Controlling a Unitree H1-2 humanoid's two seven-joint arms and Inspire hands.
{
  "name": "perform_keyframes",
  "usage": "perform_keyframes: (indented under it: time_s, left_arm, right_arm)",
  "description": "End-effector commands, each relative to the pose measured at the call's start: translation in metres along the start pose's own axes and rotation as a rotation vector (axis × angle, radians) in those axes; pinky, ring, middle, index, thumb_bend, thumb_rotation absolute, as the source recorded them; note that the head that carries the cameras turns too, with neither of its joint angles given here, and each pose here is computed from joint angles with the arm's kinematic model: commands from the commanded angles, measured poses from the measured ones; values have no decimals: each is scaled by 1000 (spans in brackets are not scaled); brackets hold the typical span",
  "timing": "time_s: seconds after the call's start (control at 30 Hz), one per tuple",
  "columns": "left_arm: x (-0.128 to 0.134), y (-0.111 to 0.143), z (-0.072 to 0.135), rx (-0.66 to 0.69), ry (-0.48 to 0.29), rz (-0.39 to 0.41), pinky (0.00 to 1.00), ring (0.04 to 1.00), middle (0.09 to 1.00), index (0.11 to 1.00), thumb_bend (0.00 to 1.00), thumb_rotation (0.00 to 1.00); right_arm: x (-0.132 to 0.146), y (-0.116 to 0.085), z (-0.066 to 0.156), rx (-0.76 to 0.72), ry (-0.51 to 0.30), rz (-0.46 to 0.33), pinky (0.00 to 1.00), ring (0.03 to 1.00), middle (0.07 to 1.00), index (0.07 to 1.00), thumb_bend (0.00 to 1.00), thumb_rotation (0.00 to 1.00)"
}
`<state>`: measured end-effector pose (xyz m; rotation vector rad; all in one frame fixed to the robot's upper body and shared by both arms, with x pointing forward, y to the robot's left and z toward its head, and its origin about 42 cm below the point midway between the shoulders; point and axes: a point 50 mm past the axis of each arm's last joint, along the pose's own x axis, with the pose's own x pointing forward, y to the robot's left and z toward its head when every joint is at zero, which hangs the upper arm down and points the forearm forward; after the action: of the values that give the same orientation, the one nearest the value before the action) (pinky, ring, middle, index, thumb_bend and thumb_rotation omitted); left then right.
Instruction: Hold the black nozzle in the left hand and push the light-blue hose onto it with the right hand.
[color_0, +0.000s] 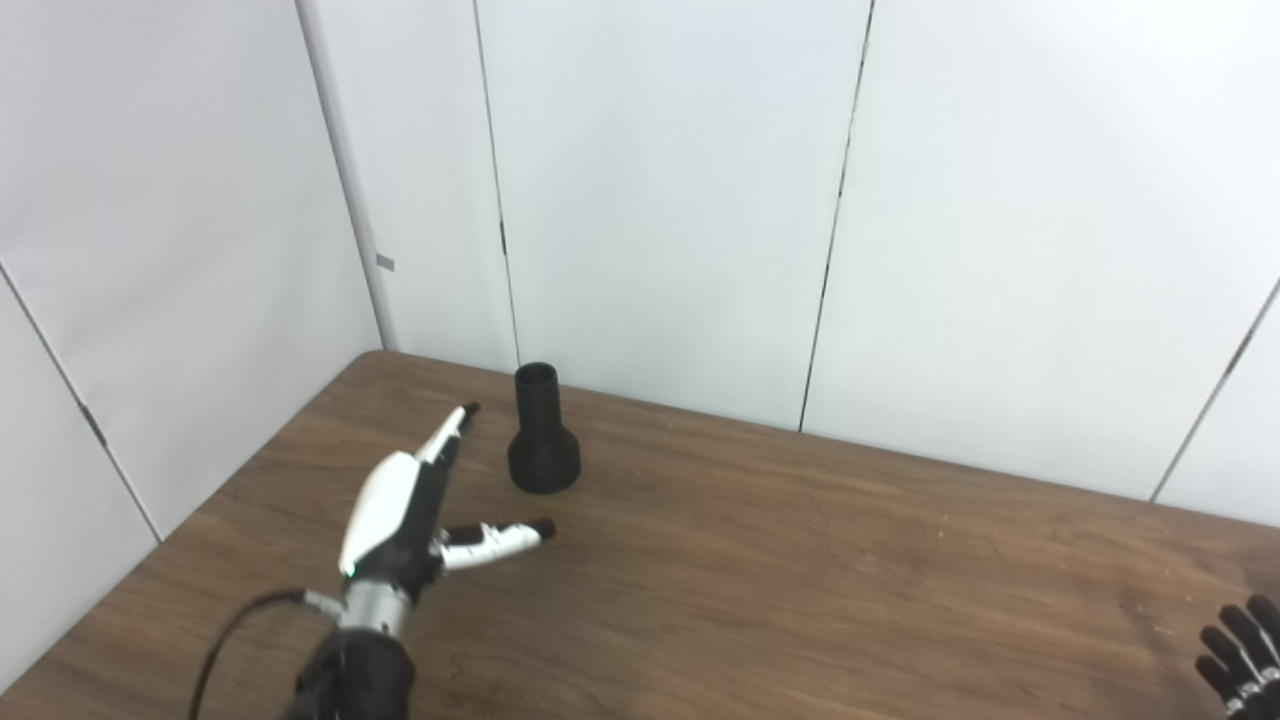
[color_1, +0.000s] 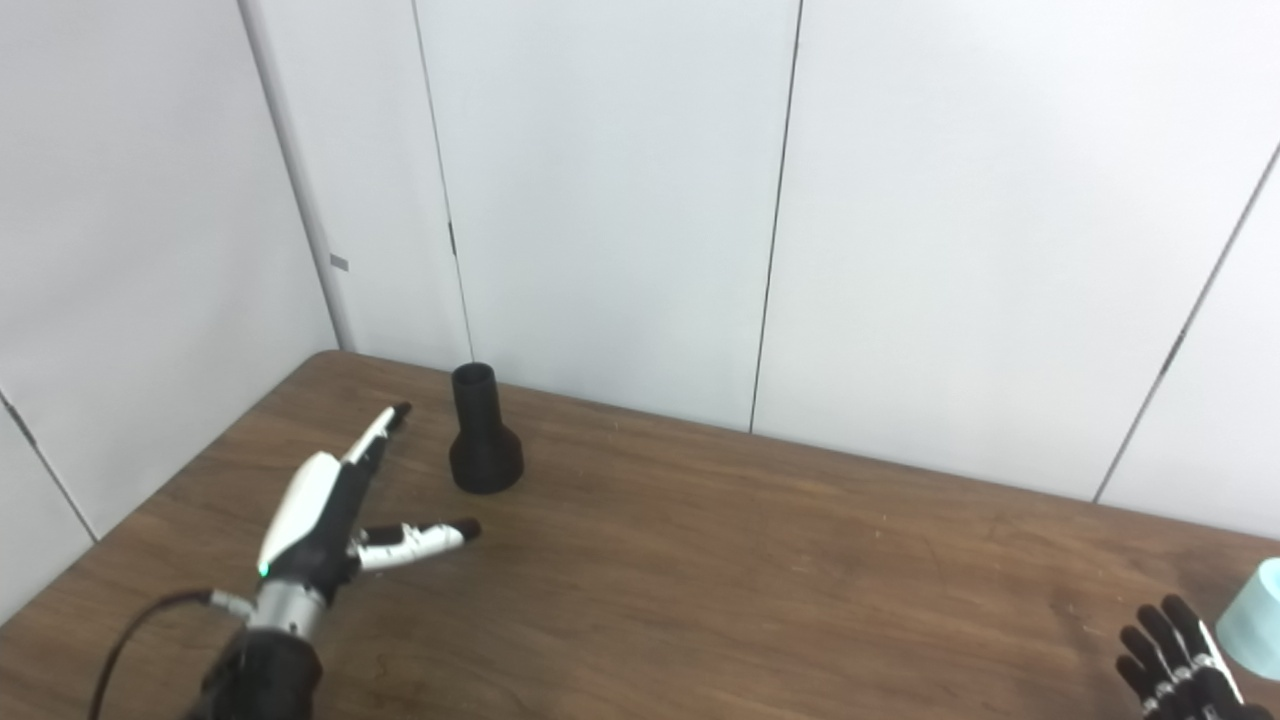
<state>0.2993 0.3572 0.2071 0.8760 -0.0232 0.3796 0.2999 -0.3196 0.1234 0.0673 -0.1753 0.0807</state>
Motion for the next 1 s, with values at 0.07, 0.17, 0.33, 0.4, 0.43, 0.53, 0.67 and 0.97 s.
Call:
perform_keyframes:
  time_s: [0.07, 0.17, 0.33, 0.4, 0.43, 0.53, 0.67, 0.97]
  left_arm:
    - [24, 5, 9, 58, -41, 6, 997, 994, 986, 910, 895, 343]
    - [41, 2, 7, 110, -24, -21, 1000, 1000, 991, 906, 906, 355]
    - [67, -7, 4, 184, 1, -51, 1000, 1000, 996, 909, 927, 382]
    - [79, -15, 2, 214, 12, -72, 1000, 1000, 993, 910, 930, 388]
    - [83, -17, 1, 223, 15, -79, 1000, 1000, 988, 911, 933, 393]
    - [94, -27, -1, 256, 31, -119, 1000, 1000, 979, 918, 935, 408]
    - [109, -34, -4, 287, 80, -189, 1000, 1000, 969, 925, 932, 428]
    - [132, -39, -2, 243, 165, -198, 1000, 1000, 952, 927, 925, 444]
  right_arm:
    - [-20, -1, -26, 19, 90, -29, 927, 940, 938, 950, 584, 930]
    - [-19, -1, -28, 14, 98, -28, 921, 937, 930, 937, 592, 913]
    - [-19, 0, -28, 6, 107, -27, 861, 920, 914, 921, 613, 894]
    - [-19, 0, -28, -1, 111, -24, 849, 916, 909, 918, 618, 891]
    - [-19, 0, -28, -3, 112, -23, 844, 914, 907, 917, 621, 889]
    - [-21, 0, -28, 5, 111, -23, 839, 913, 904, 916, 623, 886]
    - [-23, 1, -29, 9, 108, -26, 836, 909, 902, 915, 624, 883]
    - [-26, 0, -28, 2, 110, -25, 822, 899, 889, 923, 637, 883]
